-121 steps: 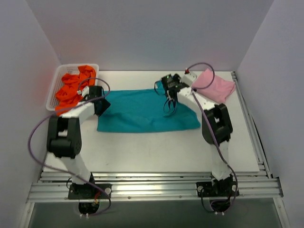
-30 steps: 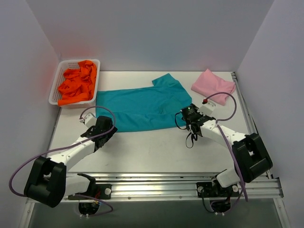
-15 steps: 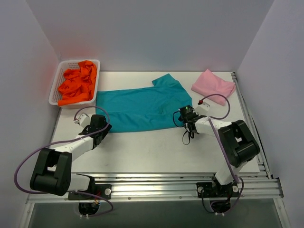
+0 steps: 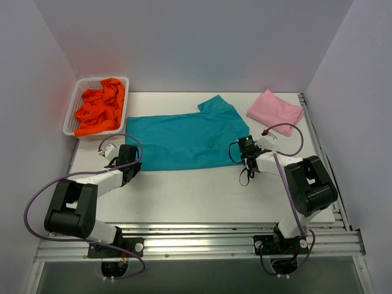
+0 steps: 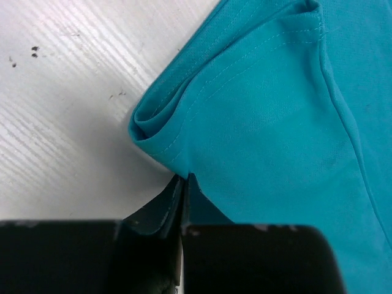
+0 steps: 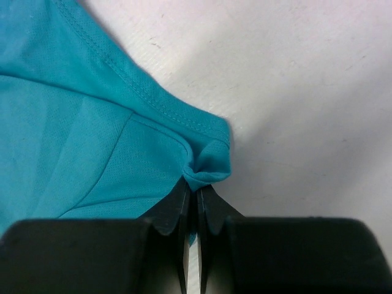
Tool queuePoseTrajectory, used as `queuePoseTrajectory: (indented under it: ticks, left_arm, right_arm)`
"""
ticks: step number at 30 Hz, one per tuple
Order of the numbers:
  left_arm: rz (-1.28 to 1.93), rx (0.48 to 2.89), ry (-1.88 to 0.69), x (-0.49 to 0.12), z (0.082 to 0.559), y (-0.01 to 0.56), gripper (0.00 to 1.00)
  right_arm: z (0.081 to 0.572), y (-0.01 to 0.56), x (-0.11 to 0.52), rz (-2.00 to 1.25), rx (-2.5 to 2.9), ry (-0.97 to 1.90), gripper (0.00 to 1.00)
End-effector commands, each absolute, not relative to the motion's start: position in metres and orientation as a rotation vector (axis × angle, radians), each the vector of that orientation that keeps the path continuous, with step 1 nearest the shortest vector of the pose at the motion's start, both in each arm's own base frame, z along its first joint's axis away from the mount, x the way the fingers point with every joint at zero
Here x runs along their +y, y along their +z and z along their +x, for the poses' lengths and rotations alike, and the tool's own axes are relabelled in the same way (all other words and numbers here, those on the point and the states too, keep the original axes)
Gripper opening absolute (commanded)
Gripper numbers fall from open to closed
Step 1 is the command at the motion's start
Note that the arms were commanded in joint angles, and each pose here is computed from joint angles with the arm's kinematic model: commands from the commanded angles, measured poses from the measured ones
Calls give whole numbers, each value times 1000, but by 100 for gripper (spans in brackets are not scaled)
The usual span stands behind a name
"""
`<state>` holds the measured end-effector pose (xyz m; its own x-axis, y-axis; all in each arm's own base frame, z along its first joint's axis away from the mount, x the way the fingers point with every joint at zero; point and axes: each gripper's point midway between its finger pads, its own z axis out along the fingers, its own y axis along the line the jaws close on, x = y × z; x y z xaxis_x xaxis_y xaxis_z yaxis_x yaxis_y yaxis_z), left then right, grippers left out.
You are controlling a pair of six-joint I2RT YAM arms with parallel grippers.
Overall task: Fold and stack the t-shirts
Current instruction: Fold the flattened tshirt in 1/3 of the way
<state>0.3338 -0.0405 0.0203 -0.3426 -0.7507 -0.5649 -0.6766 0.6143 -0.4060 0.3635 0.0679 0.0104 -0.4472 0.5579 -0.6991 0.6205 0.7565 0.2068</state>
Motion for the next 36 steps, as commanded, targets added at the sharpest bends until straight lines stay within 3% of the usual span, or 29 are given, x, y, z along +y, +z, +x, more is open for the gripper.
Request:
queuePoseTrajectory:
  ticks: [1,16,21,23,24,26,27,28,30,31,32,36]
  left_arm:
    - [-1098,2136,-96,-39,337,19,3]
    - [-1037,2178,-207,-70,295,39,2]
    - [-1009,2205,-227,-72,268,40,2]
    - [-1000,2201,-253,-73,261,44,2]
    - [-1001,2227,-240,-71,251,39,4]
    - [-994,2251,-265,-72,238,39,20]
    - [-997,2268,-269,-72,231,36,33]
    - [-990,2277,-285,-74,225,37,56]
    - [-984,2282,-324,-74,213,45,63]
    - [-967,2230,-381,-76,214,62,74]
    - [-965,2224,-373,-73,209,67,78]
    - [-917,1981,-429,-61,231,138,86]
  right_arm:
    - [358,26,51,923,2101,-129,0]
    - [295,61,-2,1083,2001,-262,0]
    - [285,66,5,1103,2010,-175,4]
    - [281,68,10,1096,2020,-137,23]
    - [277,67,10,1090,2032,-143,55]
    - [270,72,11,1083,2027,-145,86]
    - [267,74,10,1086,2023,-151,95]
    - [259,75,8,1094,2028,-172,100]
    - [252,90,4,1089,1991,-178,100]
    - [251,103,3,1097,1949,-150,100]
    - [254,115,1,1095,1909,-144,100]
    - [288,164,19,968,1788,34,98]
